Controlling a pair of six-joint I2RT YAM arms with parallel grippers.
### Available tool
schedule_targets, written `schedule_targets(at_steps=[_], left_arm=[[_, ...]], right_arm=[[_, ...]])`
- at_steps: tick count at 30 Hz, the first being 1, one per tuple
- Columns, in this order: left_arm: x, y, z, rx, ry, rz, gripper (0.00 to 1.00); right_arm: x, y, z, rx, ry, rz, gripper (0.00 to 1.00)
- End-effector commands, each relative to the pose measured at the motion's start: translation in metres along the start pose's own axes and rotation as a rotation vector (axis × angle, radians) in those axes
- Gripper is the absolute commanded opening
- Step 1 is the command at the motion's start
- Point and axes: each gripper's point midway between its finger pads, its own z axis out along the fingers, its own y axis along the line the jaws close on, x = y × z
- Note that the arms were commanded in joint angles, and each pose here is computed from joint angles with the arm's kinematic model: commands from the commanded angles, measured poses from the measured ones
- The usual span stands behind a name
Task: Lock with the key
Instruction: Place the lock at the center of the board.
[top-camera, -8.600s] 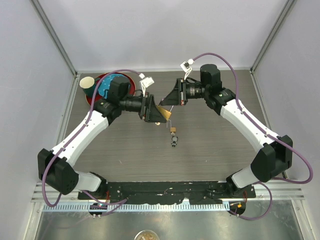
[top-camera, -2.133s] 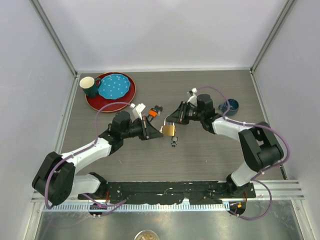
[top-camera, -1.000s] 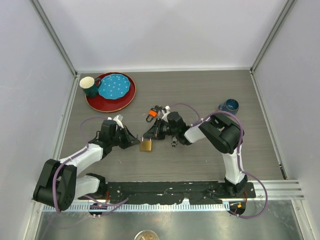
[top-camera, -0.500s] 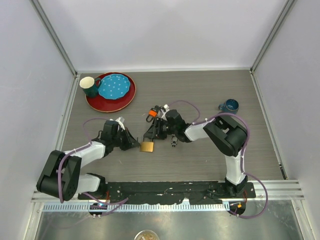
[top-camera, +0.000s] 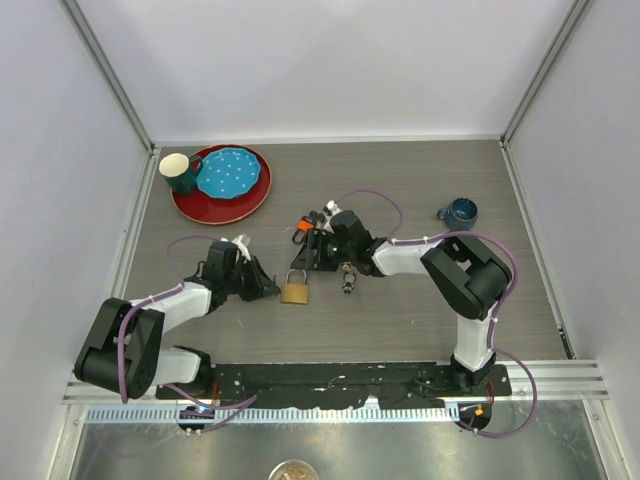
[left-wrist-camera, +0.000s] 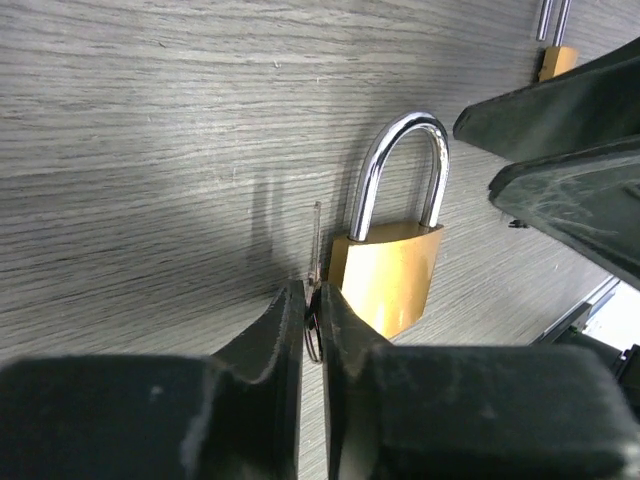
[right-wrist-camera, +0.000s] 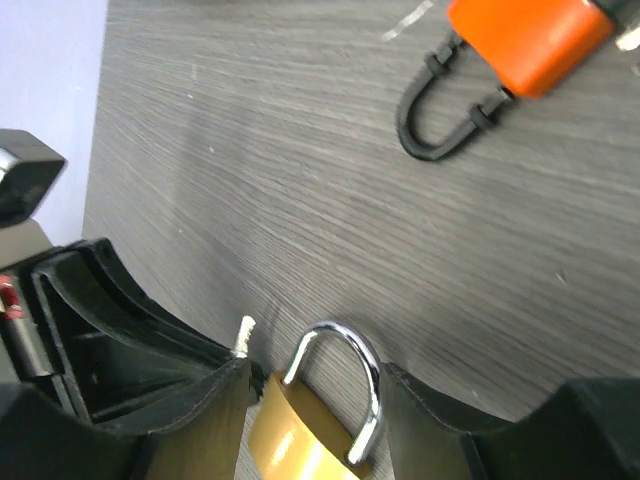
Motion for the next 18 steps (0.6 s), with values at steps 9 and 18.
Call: schedule_targets(at_steps=[9, 18], left_arm=[[-0.008, -0.004, -0.010, -0.015, -0.007, 0.069, 0.54], [-0.021, -0.016, -0.029, -0.013, -0.075, 0.112, 0.79]], right_arm=[[-0.043, 0.046, -0.013, -0.087, -0.093, -0.105, 0.60], [-0.071, 0.055, -0.045, -0.083, -0.173, -0.129, 0.63]])
